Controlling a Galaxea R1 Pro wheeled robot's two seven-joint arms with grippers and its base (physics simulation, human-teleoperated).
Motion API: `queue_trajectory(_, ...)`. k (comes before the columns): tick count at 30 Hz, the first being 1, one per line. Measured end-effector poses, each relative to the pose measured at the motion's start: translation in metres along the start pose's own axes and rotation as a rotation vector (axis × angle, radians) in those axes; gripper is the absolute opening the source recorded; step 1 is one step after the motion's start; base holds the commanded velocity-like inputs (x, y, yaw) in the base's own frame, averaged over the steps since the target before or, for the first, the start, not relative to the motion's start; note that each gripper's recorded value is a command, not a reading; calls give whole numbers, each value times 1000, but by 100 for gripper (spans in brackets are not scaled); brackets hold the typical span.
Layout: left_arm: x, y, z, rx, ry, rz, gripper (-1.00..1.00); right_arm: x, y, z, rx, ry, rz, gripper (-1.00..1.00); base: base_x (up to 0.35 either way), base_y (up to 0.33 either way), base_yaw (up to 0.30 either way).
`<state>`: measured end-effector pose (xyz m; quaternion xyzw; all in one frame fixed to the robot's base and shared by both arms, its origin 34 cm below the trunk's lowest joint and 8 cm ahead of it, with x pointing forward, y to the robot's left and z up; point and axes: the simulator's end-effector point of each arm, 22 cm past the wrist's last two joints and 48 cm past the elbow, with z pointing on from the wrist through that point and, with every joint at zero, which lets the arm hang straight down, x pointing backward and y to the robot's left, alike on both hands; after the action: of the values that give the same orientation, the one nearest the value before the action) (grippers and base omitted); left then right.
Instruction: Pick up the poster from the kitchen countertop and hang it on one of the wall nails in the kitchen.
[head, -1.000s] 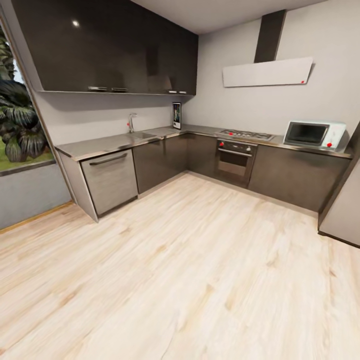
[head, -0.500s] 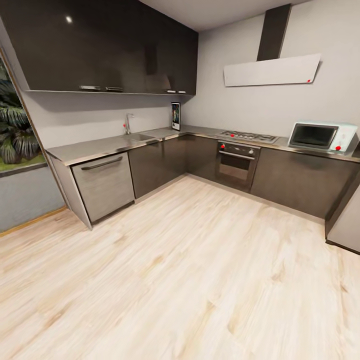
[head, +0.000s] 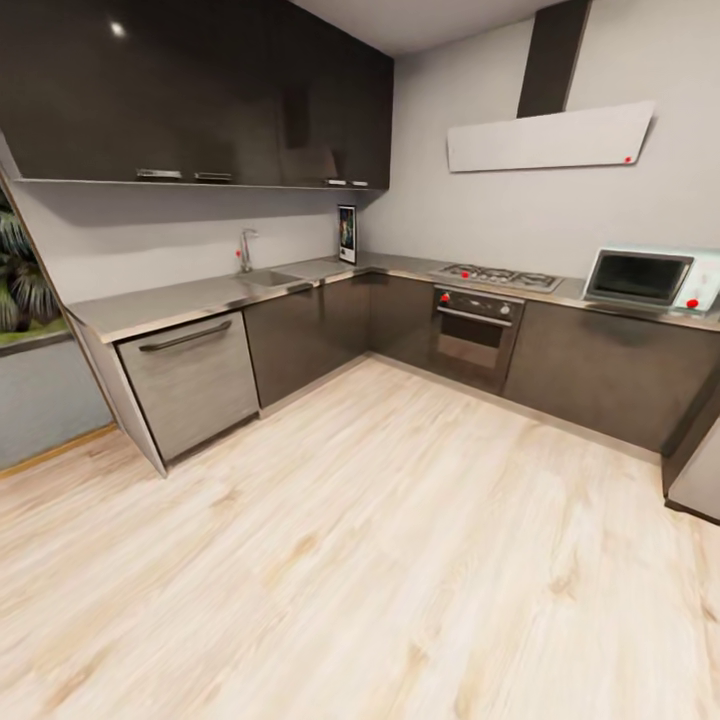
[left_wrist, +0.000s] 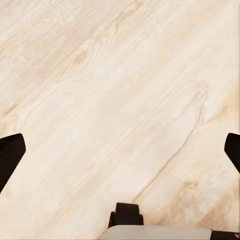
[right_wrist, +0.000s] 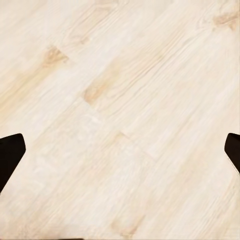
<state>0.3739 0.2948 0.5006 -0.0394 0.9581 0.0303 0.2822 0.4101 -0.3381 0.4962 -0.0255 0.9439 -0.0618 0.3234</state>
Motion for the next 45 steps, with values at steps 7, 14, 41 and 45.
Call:
queue_trajectory(7, 0, 0, 0, 0, 0, 0, 100, 0, 1, 0, -2, 0, -4, 100, 340, -17, 0)
queue_trajectory(14, 0, 0, 0, 0, 0, 0, 100, 0, 1, 0, -4, -1, -8, 100, 340, -2, 0)
queue_trajectory(41, 0, 0, 0, 0, 0, 0, 100, 0, 2, 0, -6, -2, -10, 100, 340, 0, 0)
queue_trajectory(45, 0, 0, 0, 0, -1, 0, 100, -1, 2, 0, -6, -2, -9, 100, 340, 0, 0)
